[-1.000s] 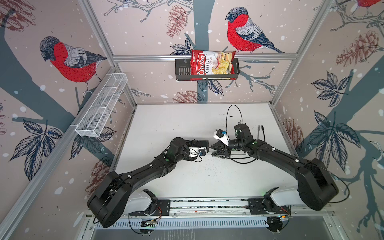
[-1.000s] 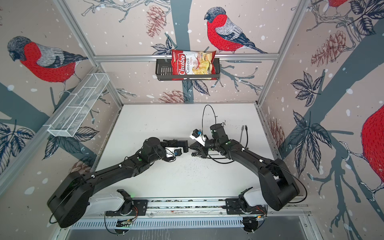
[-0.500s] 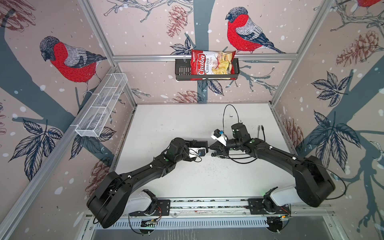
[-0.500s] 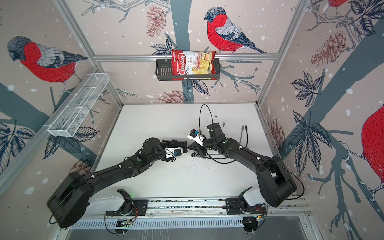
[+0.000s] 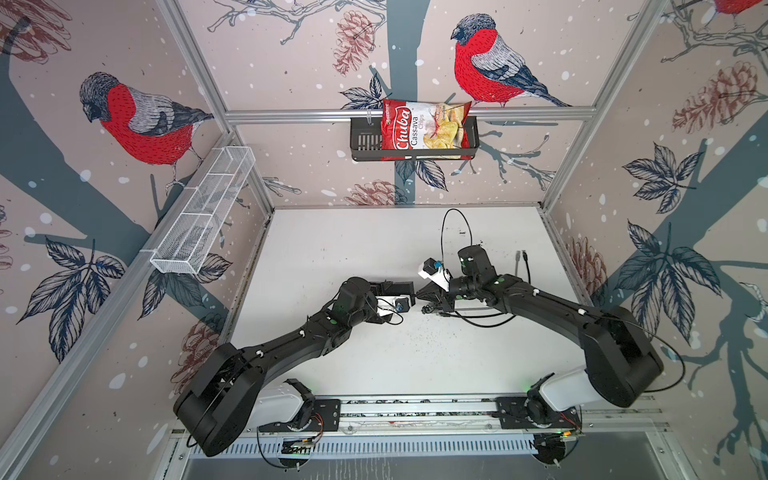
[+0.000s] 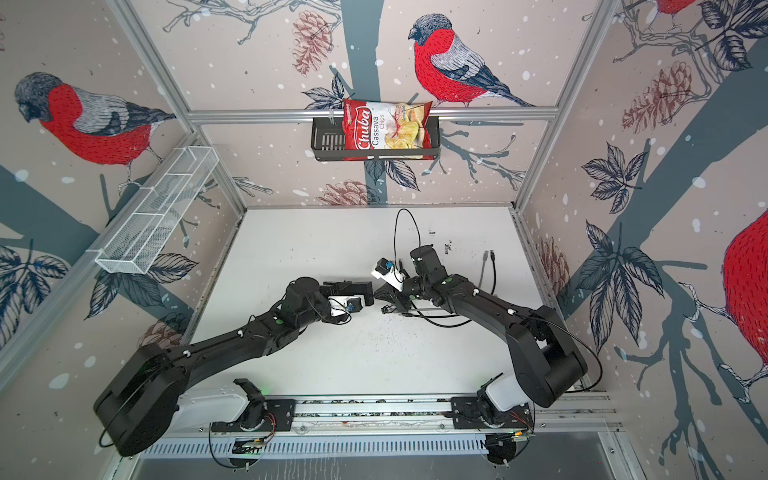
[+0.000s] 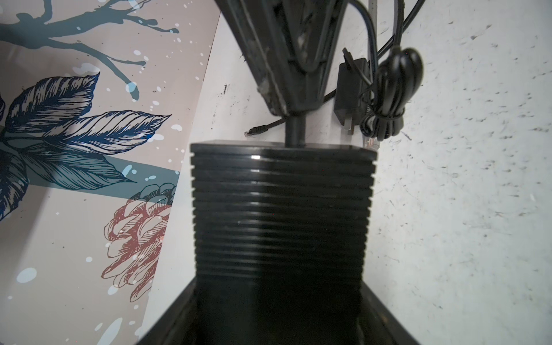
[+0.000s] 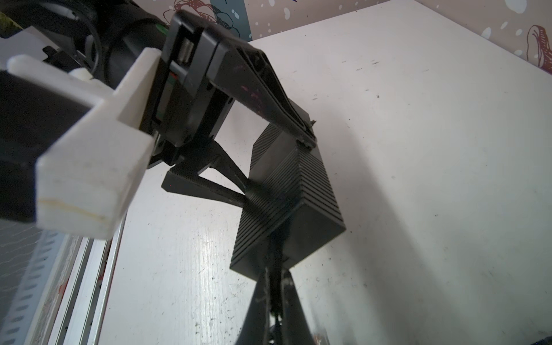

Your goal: Insert the plug into the switch port

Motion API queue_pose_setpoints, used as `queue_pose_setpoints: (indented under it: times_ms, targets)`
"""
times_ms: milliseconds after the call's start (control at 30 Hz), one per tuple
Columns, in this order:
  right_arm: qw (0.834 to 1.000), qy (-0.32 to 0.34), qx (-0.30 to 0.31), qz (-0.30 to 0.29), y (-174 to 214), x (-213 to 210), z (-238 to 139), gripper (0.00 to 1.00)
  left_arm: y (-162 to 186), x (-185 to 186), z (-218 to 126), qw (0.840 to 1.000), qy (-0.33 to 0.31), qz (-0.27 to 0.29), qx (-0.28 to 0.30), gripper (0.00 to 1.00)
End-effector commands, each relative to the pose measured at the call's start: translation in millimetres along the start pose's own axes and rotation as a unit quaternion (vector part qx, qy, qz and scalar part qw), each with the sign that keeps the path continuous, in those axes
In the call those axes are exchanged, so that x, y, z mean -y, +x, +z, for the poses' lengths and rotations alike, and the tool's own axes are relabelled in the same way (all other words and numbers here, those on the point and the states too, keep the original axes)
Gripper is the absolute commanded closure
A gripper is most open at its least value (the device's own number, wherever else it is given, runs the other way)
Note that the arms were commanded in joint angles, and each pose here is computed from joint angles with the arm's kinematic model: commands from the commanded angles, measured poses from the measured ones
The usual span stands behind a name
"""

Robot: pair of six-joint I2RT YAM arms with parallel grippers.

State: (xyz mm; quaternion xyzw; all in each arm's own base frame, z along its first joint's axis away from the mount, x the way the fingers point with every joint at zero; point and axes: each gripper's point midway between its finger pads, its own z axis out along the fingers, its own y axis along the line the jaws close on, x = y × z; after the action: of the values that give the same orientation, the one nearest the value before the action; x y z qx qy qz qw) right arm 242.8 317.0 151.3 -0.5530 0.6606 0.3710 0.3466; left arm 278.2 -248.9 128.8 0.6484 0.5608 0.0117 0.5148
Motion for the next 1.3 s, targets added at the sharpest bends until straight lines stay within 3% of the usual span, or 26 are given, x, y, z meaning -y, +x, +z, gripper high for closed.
queue_pose_setpoints:
  times_ms: [0, 133, 367, 767, 1100, 1267]
  targets:
    - [0.999, -0.027, 0.025, -0.029, -15.8, -9.0, 5.2, 1.00, -81.8, -33.3, -17.2, 0.981, -0.049, 0.036, 0.182, 1.00]
    - [0.999, -0.024, 0.024, -0.029, -17.3, -6.7, 6.6, 1.00, -80.4, -32.3, -16.2, 0.983, -0.046, 0.033, 0.177, 1.00]
    - [0.997, 0.062, 0.036, -0.008, -26.0, 33.5, -1.6, 0.80, -49.0, -21.4, -10.2, 0.992, -0.044, -0.026, 0.114, 1.00]
    - [0.990, 0.120, 0.071, 0.000, -47.6, 68.0, -22.8, 0.59, -0.5, -8.1, -8.7, 0.997, -0.037, -0.065, 0.007, 1.00]
    - [0.976, 0.194, 0.095, 0.012, -60.7, 98.6, -53.2, 0.52, 31.1, -9.5, -3.3, 0.988, -0.037, -0.131, -0.068, 1.00]
    - [0.962, 0.245, 0.099, 0.070, -48.1, 123.1, -71.3, 0.52, 57.4, -11.8, 3.6, 0.972, -0.029, -0.192, -0.132, 1.00]
